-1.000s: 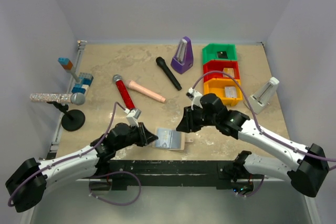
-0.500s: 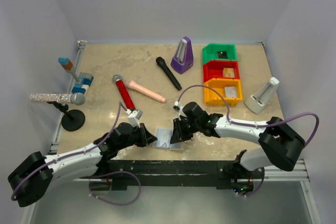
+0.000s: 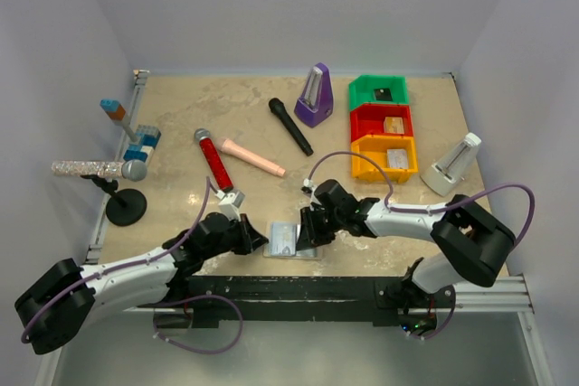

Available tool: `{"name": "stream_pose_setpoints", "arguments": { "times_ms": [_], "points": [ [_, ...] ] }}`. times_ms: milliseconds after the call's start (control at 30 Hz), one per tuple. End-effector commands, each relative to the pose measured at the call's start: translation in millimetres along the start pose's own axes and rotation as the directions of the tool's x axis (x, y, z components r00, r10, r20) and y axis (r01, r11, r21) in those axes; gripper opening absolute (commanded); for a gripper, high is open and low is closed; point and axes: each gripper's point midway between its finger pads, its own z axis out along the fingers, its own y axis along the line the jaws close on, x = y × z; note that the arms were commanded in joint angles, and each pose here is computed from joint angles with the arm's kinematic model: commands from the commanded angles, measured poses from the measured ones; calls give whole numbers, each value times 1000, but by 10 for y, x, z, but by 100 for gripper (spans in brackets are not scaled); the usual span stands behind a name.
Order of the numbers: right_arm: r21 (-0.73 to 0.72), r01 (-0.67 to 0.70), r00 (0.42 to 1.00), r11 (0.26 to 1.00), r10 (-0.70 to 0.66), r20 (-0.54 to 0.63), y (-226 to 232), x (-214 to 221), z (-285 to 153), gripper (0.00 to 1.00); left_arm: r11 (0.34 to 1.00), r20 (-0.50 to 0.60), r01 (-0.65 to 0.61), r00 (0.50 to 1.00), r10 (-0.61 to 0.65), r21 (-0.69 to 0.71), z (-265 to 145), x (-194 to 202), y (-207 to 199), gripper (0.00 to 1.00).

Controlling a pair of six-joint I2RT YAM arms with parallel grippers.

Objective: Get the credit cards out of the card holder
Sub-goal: Open the card holder at the center of the board.

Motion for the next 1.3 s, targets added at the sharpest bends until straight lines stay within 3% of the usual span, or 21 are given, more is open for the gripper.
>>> {"name": "stream_pose_setpoints", "arguments": {
  "times_ms": [0,367,633,900,1267],
  "points": [
    [26,-4,999,1000,3,47,-84,-80,13,30,1000,24,2,1000,-3,6,3,2,35,5],
    [47,-1,998,999,-2,59,-115,-128,-24,43,1000,46,11,999,-11,6,-52,-13,54,0],
    [32,26,990,999,-30,141,67,-289,-279,54,996,153,-3,988,-12,94,-183,-327,-254,1],
    [-95,20,991,995,-7,134,415,-393,-299,52,992,115,-26,993,11,124,-84,-333,-393,0],
    [-117,-52,996,992,60,71,319,-302,-14,49,997,68,-16,998,11,80,28,-200,-245,0]
  ]
}}
